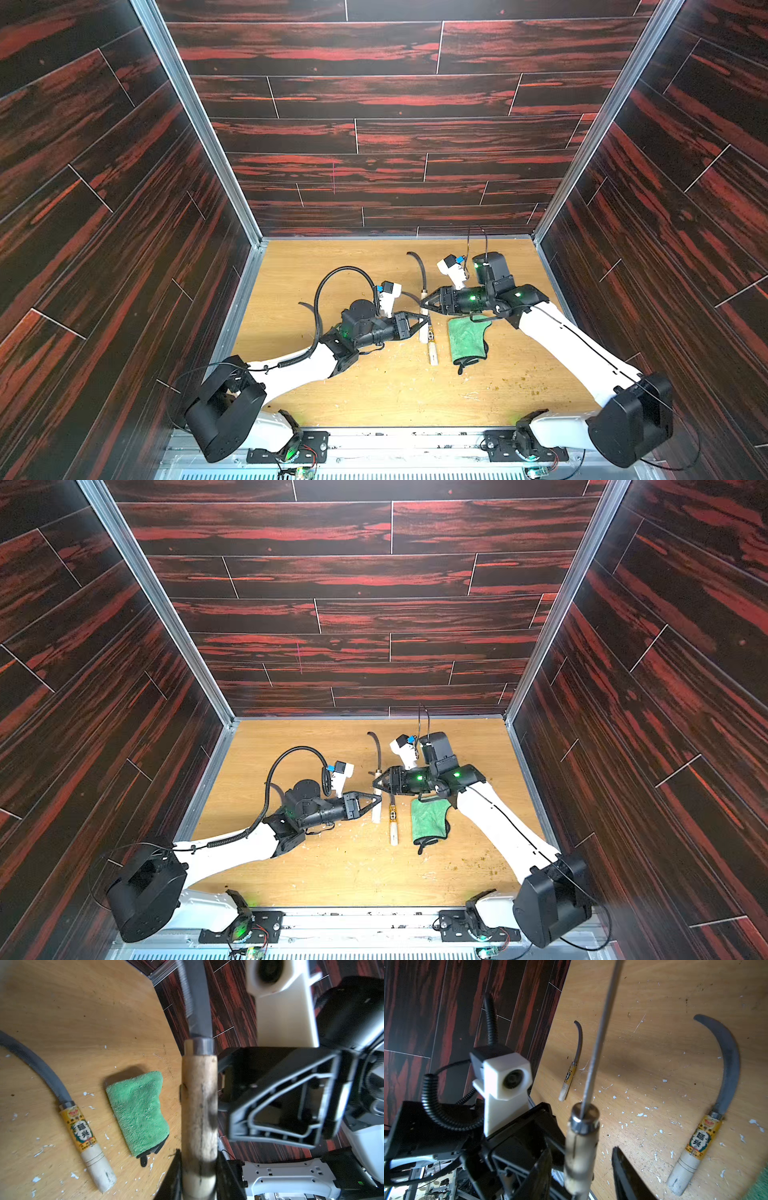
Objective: Wipe small sickles with rags
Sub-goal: Adjust the small sickle.
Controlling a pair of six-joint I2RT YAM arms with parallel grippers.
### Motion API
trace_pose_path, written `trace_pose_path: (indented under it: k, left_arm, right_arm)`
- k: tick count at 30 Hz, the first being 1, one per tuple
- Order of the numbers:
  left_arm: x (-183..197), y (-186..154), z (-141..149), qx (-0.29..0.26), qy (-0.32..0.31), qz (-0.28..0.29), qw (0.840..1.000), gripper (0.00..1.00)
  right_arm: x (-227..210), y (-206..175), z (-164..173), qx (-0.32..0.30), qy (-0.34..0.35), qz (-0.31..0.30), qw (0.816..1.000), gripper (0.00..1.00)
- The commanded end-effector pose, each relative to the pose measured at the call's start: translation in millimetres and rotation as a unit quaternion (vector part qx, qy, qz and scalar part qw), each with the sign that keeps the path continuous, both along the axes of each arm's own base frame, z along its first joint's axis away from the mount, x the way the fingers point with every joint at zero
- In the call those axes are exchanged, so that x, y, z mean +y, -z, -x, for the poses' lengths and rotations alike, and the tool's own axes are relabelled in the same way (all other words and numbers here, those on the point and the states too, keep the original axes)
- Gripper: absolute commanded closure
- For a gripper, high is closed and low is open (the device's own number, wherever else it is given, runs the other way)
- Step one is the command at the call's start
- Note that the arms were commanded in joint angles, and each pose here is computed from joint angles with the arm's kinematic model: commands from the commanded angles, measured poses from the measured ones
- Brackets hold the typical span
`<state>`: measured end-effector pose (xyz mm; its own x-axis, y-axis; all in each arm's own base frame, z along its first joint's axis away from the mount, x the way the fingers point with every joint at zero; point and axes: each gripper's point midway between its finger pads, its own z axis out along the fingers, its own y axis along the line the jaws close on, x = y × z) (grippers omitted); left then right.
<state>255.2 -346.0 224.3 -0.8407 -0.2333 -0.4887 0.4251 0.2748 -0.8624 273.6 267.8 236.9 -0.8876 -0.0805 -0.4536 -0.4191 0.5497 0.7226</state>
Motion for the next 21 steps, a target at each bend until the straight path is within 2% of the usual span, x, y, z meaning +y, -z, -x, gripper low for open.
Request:
trace_pose_path:
  k: [1,6,9,12,17,21]
  left_arm:
    - [-5,-13,2,-0.019,0.010,0.023,0.999,1.00]
    - [-6,-10,2,-0.015,0.010,0.027,0.999,1.00]
    - [-5,-10,2,-0.014,0.008,0.024,1.000,0.98]
    - [-4,-11,1,-0.016,0.004,0.019,1.000,0.94]
    - [-3,-10,0,-0.017,-0.002,0.008,1.000,0.78]
    - [-2,-9,-2,-0.017,-0.008,0.002,1.000,0.73]
  right_arm:
    - [9,-5,-2,-0.004,-0.014,-0.010,1.000,0.64]
    - [14,-7,-1,-0.004,-0.022,-0.014,1.000,0.87]
    - [15,-9,1,-0.007,-0.022,-0.012,1.000,0.94]
    - [16,-13,1,-0.013,-0.017,-0.011,1.000,0.96]
    - [15,-18,0,-0.011,0.005,-0.001,1.000,0.99]
    - [19,-16,0,-0.005,0.020,0.012,1.000,0.99]
